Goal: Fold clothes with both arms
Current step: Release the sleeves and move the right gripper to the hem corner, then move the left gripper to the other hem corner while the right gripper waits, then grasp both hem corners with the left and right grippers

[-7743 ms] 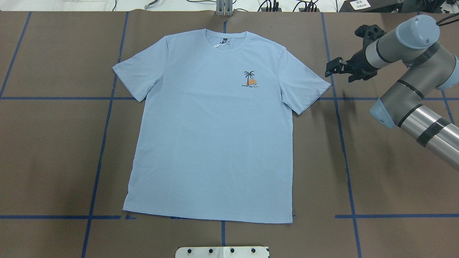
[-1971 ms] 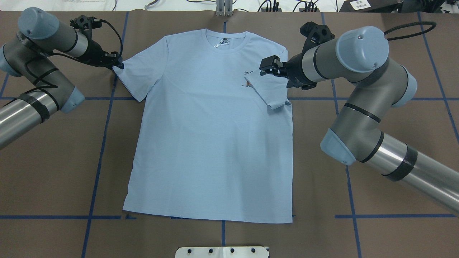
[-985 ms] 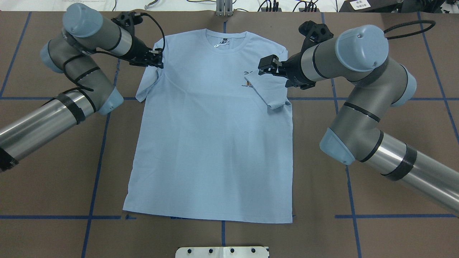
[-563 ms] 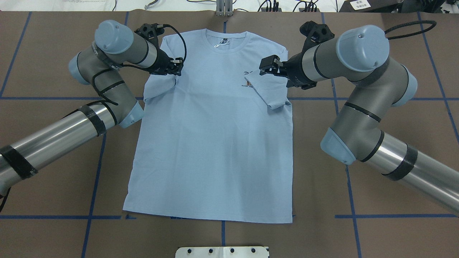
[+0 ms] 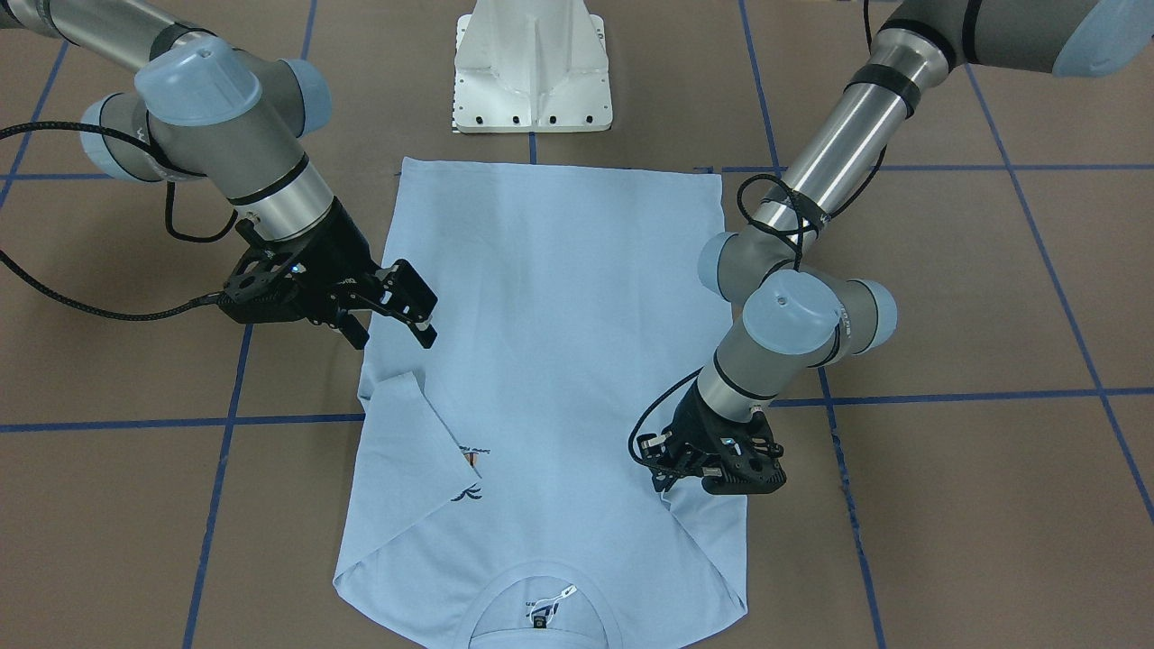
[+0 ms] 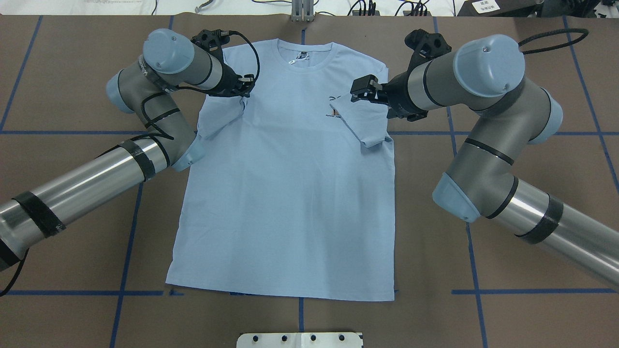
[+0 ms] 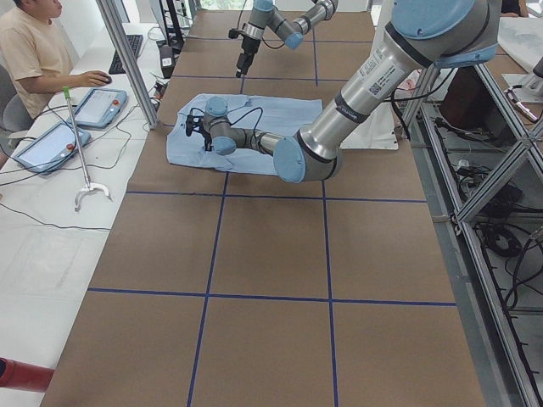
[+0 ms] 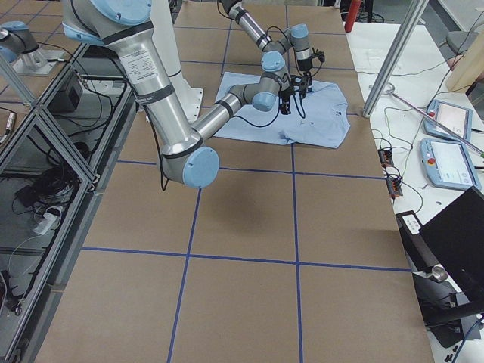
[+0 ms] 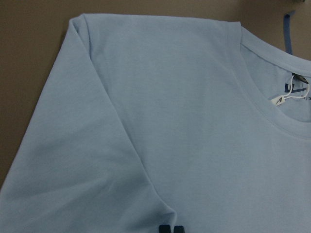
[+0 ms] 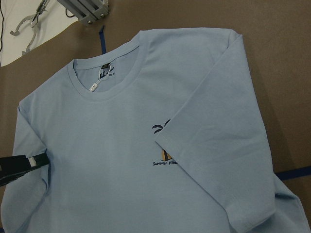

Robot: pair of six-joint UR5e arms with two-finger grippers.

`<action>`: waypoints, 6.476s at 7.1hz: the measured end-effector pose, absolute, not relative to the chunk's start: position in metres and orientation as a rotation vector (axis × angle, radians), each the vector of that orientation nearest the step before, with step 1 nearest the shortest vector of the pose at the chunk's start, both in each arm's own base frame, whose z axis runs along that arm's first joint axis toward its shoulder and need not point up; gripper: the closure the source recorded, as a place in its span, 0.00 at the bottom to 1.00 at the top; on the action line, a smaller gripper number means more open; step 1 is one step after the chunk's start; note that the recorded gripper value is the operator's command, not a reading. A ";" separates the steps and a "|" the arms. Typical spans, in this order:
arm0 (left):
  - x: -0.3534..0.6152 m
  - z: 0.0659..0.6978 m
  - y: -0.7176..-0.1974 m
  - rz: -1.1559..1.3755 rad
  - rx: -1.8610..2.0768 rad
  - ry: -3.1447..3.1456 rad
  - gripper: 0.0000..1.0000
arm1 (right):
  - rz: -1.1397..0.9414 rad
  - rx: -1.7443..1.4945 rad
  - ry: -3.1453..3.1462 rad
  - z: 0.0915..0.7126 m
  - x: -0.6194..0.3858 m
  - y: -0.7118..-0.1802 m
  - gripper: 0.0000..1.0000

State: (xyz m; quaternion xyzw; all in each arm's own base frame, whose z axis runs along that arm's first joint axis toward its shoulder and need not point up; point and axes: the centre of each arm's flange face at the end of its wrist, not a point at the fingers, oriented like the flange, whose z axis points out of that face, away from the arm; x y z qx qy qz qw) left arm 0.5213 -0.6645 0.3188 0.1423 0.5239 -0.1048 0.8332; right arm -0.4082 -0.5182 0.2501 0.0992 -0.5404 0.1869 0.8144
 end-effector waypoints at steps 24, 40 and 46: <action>0.410 0.258 -0.469 -0.244 0.080 1.304 0.24 | 0.694 -0.032 -0.871 0.333 -0.510 -0.169 1.00; 0.480 0.362 -0.222 -0.374 -0.068 0.781 0.44 | 0.664 -0.052 -0.879 0.330 -0.456 -0.162 1.00; 0.482 0.367 -0.209 -0.348 -0.092 0.768 1.00 | 0.668 -0.050 -0.888 0.327 -0.456 -0.163 1.00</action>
